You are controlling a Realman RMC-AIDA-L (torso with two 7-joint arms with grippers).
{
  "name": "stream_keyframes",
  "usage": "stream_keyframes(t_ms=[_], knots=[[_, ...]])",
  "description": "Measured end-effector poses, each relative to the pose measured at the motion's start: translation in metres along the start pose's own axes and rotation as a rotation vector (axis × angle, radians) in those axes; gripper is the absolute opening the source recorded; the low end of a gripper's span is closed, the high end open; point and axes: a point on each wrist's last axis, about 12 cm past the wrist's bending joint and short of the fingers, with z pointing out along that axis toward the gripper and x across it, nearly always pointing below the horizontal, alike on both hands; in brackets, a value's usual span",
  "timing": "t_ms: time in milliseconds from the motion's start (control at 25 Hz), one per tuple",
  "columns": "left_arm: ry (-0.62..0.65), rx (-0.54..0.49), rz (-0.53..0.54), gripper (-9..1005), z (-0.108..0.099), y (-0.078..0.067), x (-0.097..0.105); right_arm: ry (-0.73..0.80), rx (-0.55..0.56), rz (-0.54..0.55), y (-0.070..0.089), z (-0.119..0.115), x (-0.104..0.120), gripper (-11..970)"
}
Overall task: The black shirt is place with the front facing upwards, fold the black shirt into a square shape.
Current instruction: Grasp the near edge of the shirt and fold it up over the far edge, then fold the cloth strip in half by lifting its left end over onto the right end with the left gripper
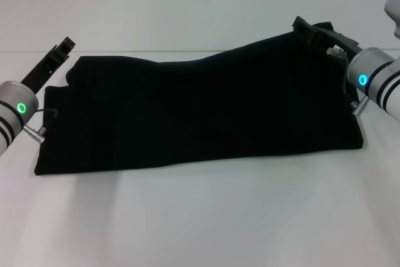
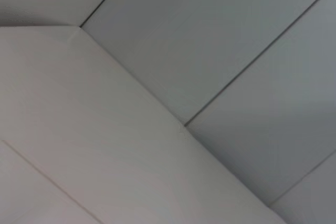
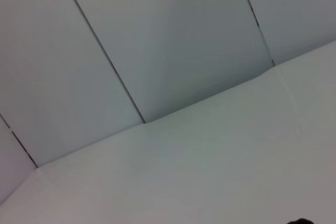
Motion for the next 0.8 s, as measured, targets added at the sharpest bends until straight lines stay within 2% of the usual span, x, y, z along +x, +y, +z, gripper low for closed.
stream_keyframes(t_ms=[200,360,680,800], knots=[[0.015,0.094,-0.034,380,-0.01,-0.002,0.009,0.028,0.037,0.002,-0.004,0.0,0.004,751],[0.066,0.17,-0.017,391,-0.02,-0.004,0.019,0.066,0.08,-0.001,-0.009,0.0,0.008,749],[0.08,0.206,-0.03,412,-0.045,0.012,0.027,0.084,0.102,0.007,-0.018,-0.007,0.016,749],[0.081,0.24,-0.026,420,-0.051,0.013,0.025,0.039,0.055,0.019,-0.023,-0.015,0.017,748]])
